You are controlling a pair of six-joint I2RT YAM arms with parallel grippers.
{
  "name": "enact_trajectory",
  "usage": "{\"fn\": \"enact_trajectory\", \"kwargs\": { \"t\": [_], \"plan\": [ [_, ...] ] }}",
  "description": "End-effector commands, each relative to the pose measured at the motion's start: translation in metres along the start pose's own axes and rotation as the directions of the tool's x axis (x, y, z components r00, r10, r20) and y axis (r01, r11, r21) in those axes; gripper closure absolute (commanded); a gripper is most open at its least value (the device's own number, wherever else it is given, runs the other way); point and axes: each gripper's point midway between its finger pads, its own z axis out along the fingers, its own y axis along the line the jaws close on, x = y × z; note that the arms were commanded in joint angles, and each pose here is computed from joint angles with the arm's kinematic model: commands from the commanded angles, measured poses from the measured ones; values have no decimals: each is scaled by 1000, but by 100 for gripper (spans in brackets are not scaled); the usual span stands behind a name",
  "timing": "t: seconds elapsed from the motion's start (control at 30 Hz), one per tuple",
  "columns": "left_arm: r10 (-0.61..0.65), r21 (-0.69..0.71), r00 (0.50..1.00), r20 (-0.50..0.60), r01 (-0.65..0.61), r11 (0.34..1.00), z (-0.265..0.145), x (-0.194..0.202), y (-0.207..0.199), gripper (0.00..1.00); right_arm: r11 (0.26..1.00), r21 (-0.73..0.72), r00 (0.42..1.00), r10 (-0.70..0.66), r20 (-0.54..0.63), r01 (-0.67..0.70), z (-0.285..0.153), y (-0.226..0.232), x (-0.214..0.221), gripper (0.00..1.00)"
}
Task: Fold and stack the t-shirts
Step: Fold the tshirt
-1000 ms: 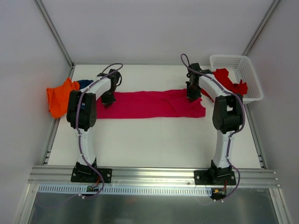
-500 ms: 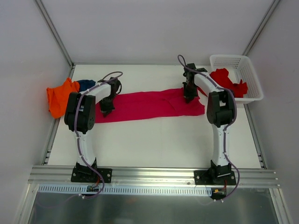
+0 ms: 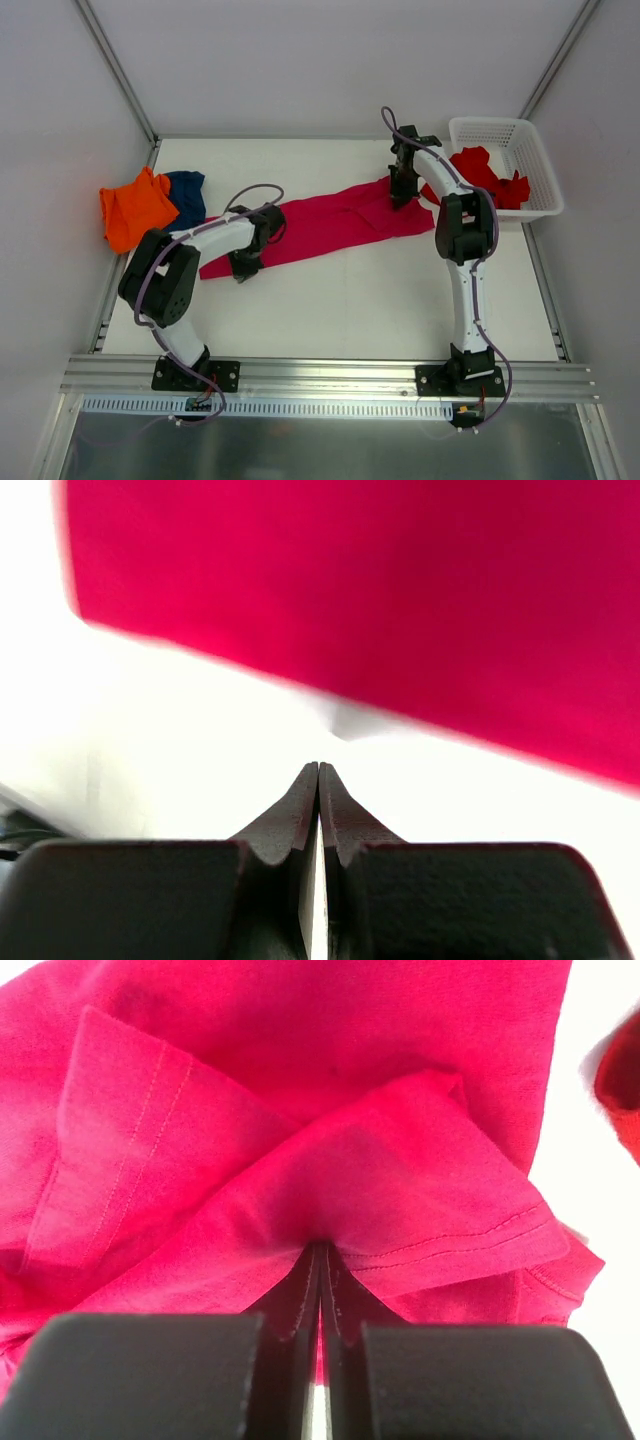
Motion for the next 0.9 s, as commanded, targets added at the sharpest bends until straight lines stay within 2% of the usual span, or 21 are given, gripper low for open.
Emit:
{"fn": "enact_trajectory", "kwargs": {
  "t": [0.0,0.17,0.23,0.33,0.43,0.5,0.57,0.67,0.73,0.77,0.8,0.87],
  "plan": [
    [-91,24,996,3,91,996,-13,36,-9,100,999,-34,1000,13,-23,-14,-5,-2,-2,100],
    [-75,22,996,45,74,997,-17,81,-20,100,998,-51,1000,20,-23,-21,-1,-4,-6,100],
    [-84,6,993,80,84,996,-20,86,-11,100,998,-58,999,22,-26,-23,-1,-4,-6,100],
    [-134,26,973,186,131,991,-37,67,1,100,998,-63,1000,17,-16,-18,-6,-5,-6,99],
    [-145,-3,929,341,155,988,-61,31,23,100,998,-59,1000,11,8,-11,-12,-7,-8,100],
    [-164,20,898,408,170,985,-81,9,24,100,998,-58,1000,11,13,-10,-15,-9,-9,99],
    [-170,25,871,460,179,984,-93,-10,27,93,998,-58,1000,16,18,-15,-18,-10,-9,100],
    [-196,-16,862,467,230,973,-91,-41,41,90,998,-54,1000,17,14,-16,-21,-12,-7,100],
    [-176,-80,887,426,231,970,-76,-57,50,92,998,-55,1000,19,4,-18,-19,-13,-3,100],
    [-170,-82,892,419,224,971,-73,-63,49,93,998,-61,1000,22,10,-21,-21,-12,-3,99],
    [-196,-28,896,398,226,974,-66,-70,34,93,998,-64,1000,20,9,-20,-20,-11,-1,99],
    [-160,-10,918,363,175,984,-51,-76,31,94,997,-68,1000,26,8,-26,-20,-11,2,100]
  ]
}}
